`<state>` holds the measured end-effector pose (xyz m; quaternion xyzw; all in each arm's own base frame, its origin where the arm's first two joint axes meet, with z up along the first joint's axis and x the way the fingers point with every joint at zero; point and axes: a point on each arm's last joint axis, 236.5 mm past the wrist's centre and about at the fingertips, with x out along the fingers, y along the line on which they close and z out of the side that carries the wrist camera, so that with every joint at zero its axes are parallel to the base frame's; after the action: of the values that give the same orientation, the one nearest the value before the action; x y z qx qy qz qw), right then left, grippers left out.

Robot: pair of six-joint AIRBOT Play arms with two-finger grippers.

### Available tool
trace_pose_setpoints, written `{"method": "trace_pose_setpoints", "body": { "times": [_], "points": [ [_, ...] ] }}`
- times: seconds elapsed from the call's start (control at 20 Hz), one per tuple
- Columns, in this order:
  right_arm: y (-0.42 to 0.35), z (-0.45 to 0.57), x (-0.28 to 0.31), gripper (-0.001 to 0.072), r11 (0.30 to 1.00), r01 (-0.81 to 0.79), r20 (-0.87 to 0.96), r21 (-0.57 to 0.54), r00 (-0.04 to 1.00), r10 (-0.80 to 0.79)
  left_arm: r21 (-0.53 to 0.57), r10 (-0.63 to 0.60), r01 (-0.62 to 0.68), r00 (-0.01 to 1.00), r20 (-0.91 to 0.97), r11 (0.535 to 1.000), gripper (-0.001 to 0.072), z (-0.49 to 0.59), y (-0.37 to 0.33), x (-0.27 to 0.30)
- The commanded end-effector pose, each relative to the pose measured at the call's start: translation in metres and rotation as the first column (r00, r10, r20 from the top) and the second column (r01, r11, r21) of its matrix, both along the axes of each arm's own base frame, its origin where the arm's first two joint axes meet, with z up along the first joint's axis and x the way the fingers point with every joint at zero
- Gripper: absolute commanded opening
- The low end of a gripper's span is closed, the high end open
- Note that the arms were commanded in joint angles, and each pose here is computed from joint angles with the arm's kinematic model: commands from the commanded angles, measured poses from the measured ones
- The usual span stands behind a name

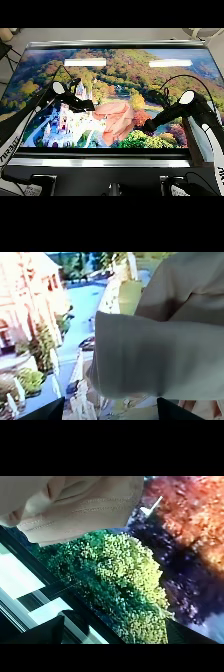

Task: Fold the shirts.

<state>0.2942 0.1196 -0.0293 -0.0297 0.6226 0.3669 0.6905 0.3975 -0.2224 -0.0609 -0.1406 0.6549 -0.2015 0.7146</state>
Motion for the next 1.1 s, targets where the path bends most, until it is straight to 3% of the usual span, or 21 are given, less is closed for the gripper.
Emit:
{"method": "trace_pose_setpoints", "body": {
  "times": [0.0, 0.15, 0.2, 0.25, 0.3, 0.5, 0.7, 0.9, 0.95, 1.0, 1.05],
  "points": [
    [0.010, -0.019, -0.007, 0.0696, 0.997, 0.060, -0.023, 0.047, 0.998, -0.059, -0.060, 0.039, -0.040, 0.999, -0.011, 0.997, 0.0720, -0.025, -0.024, 0.006],
    [0.019, -0.026, -0.004, 0.0697, 0.990, 0.114, -0.025, 0.087, 0.993, -0.113, -0.049, 0.041, -0.042, 0.999, -0.029, 0.998, 0.0715, -0.040, -0.028, 0.005],
    [0.024, -0.028, -0.003, 0.0698, 0.984, 0.138, -0.034, 0.112, 0.990, -0.135, -0.048, 0.051, -0.052, 0.998, -0.038, 0.997, 0.0541, -0.042, -0.027, 0.005],
    [0.029, -0.032, -0.002, 0.0698, 0.977, 0.165, -0.053, 0.135, 0.986, -0.159, -0.049, 0.053, -0.055, 0.998, -0.037, 0.997, 0.0123, -0.041, -0.026, 0.005],
    [0.035, -0.036, -0.002, 0.0698, 0.970, 0.188, -0.077, 0.156, 0.981, -0.178, -0.051, 0.054, -0.056, 0.998, -0.031, 0.997, 0.0038, -0.038, -0.026, 0.007],
    [0.075, -0.059, -0.007, 0.0697, 0.976, 0.163, -0.092, 0.146, 0.984, -0.150, -0.062, 0.042, -0.042, 0.999, 0.004, 0.997, 0.0031, -0.023, -0.027, 0.009],
    [0.099, -0.066, 0.010, 0.0693, 0.959, 0.248, -0.046, 0.135, 0.969, -0.243, -0.075, 0.042, -0.039, 0.998, 0.040, 0.996, 0.0032, -0.005, -0.028, 0.012],
    [0.120, -0.071, -0.002, 0.0642, 0.953, 0.256, -0.112, 0.161, 0.964, -0.240, -0.079, 0.042, -0.039, 0.998, 0.047, 0.996, 0.0031, -0.001, -0.028, 0.012],
    [0.124, -0.074, -0.006, 0.0556, 0.954, 0.251, -0.133, 0.162, 0.964, -0.231, -0.080, 0.043, -0.039, 0.998, 0.049, 0.996, 0.0031, 0.000, -0.029, 0.012],
    [0.128, -0.074, -0.011, 0.0366, 0.958, 0.235, -0.140, 0.167, 0.967, -0.213, -0.082, 0.043, -0.038, 0.997, 0.056, 0.996, 0.0031, 0.004, -0.028, 0.013],
    [0.129, -0.073, -0.012, 0.0098, 0.960, 0.221, -0.138, 0.170, 0.970, -0.199, -0.087, 0.044, -0.038, 0.996, 0.071, 0.995, 0.0031, 0.011, -0.028, 0.014]
  ]
}}
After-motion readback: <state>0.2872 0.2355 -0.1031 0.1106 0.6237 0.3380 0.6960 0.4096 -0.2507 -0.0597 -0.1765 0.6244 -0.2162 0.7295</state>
